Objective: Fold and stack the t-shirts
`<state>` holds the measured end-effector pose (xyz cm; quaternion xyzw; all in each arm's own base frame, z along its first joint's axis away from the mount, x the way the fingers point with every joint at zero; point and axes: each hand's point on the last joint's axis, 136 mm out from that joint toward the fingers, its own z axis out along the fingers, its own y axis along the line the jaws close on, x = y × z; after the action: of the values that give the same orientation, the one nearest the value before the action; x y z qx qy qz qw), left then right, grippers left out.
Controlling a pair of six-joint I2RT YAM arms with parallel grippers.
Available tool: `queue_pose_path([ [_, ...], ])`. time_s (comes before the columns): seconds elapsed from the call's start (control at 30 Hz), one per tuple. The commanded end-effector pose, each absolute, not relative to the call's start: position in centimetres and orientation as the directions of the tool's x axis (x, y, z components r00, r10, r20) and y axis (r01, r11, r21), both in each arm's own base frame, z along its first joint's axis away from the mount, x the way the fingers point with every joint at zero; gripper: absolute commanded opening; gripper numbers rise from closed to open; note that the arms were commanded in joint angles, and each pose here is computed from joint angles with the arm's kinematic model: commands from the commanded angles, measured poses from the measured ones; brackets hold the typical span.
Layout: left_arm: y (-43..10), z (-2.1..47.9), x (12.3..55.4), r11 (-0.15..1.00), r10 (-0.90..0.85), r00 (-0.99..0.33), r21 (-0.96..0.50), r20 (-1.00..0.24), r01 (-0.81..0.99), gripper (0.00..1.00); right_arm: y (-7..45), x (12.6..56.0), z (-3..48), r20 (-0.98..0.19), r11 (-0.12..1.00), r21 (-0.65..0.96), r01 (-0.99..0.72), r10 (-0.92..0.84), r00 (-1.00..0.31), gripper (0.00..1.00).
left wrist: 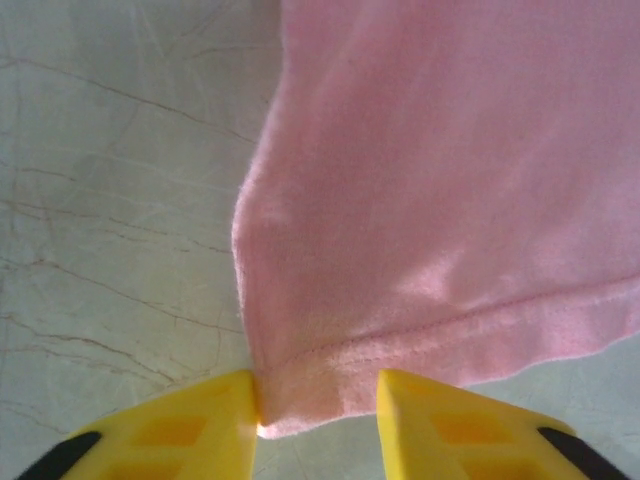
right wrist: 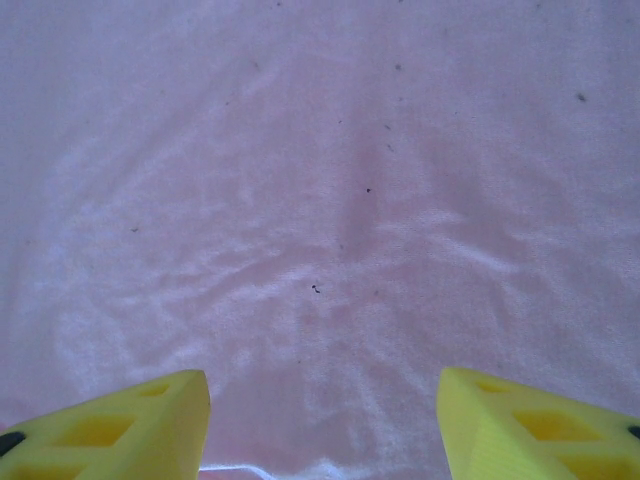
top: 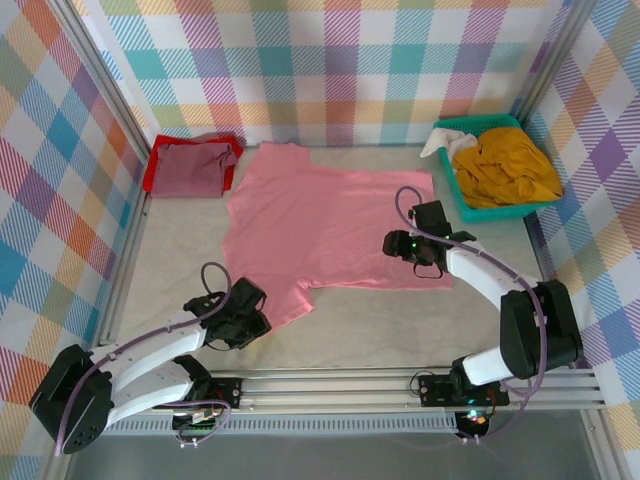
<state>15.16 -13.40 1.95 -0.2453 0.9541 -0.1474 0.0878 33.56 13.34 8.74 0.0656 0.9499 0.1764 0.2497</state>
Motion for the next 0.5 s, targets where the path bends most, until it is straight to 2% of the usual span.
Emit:
queue_pose_path([
  [0.0,-13.3,1.7,15.2,0.846,-0.485,-0.868,-0.311,-0.110,-0.433,0.19,13.1,33.1,8.6,-0.460,0.931,0.362,0.049,0.224,-0.859,0.62],
  [0.07,-12.9,1.6,15.1,0.853,-0.482,-0.868,-0.291,-0.121,-0.433,0.08,12.7,32.8,8.8,-0.469,0.934,0.353,0.057,0.229,-0.853,0.62],
  [0.17,-12.3,2.2,15.4,0.860,-0.481,-0.863,-0.271,-0.151,-0.432,0.00,10.9,31.9,8.9,-0.478,0.944,0.306,0.122,0.263,-0.838,0.68],
  [0.23,-11.5,2.9,15.6,0.864,-0.486,-0.854,-0.249,-0.185,-0.437,0.00,8.6,31.0,8.8,-0.449,0.935,0.274,0.226,0.332,-0.829,0.70],
  [0.37,-10.2,3.9,15.9,0.857,-0.508,-0.824,-0.248,-0.253,-0.452,0.00,3.9,29.2,7.5,-0.314,0.821,0.383,0.424,0.547,-0.776,0.70],
  [0.47,-10.0,4.0,16.1,0.845,-0.526,-0.807,-0.274,-0.269,-0.459,0.00,1.2,28.0,6.7,-0.248,0.762,0.395,0.513,0.626,-0.739,0.70],
])
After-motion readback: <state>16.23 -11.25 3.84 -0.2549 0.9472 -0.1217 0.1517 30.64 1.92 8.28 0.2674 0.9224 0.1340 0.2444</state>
